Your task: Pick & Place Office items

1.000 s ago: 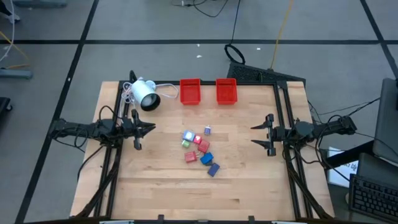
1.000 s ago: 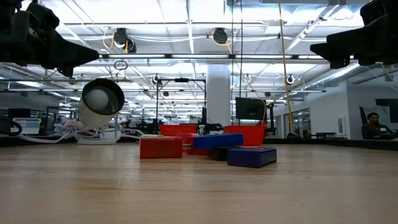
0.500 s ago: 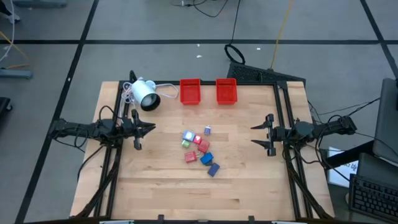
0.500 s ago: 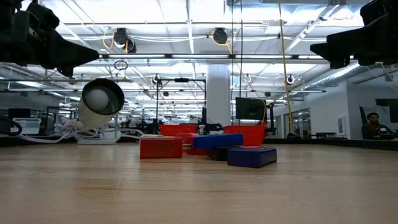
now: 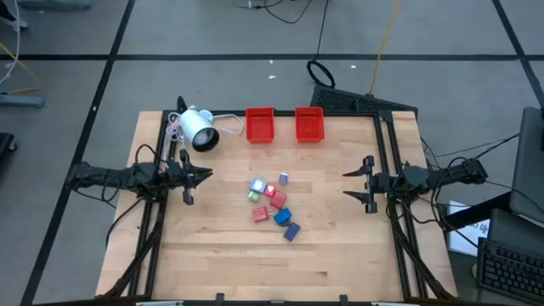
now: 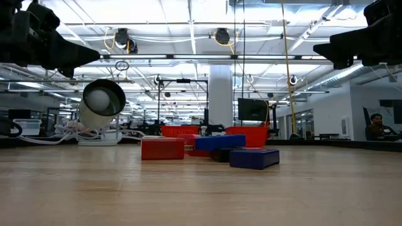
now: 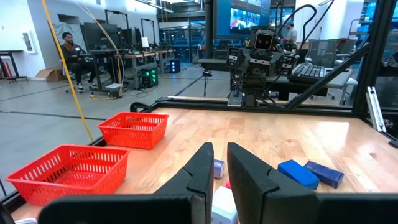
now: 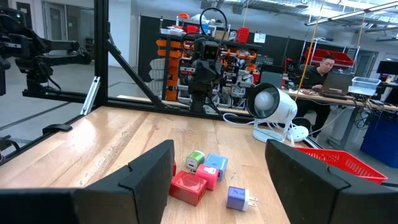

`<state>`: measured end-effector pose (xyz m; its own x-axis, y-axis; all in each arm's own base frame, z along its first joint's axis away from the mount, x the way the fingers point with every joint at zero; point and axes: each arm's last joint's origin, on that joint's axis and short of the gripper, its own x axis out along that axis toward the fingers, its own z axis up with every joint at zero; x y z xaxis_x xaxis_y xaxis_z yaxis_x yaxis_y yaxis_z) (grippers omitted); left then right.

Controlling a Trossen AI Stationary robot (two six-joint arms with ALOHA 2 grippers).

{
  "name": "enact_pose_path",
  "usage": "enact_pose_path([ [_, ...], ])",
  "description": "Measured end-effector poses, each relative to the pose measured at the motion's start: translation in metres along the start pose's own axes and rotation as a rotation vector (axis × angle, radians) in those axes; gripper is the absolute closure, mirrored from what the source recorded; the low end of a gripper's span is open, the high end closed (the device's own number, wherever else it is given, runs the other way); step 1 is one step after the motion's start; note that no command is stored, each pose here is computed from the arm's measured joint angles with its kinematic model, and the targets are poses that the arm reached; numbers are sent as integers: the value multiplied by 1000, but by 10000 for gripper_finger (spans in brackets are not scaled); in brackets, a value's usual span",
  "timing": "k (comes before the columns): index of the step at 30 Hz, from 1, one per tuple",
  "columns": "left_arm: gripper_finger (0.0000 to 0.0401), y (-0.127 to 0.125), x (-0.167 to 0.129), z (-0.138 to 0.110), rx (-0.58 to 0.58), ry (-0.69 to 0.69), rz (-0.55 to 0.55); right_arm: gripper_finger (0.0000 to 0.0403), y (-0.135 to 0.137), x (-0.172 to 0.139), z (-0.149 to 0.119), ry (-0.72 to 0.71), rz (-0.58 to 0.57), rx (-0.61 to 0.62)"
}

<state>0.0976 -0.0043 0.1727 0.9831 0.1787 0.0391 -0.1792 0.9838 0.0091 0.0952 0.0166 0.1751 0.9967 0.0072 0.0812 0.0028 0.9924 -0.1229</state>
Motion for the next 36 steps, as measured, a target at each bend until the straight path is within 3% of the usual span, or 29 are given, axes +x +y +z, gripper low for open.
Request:
enact_pose_path([
  [33, 354, 0, 0, 0, 0, 0, 0, 156, -1, 0, 3, -34, -5, -15],
  [36, 354, 0, 0, 0, 0, 0, 0, 156, -1, 0, 7, -68, -1, 92],
])
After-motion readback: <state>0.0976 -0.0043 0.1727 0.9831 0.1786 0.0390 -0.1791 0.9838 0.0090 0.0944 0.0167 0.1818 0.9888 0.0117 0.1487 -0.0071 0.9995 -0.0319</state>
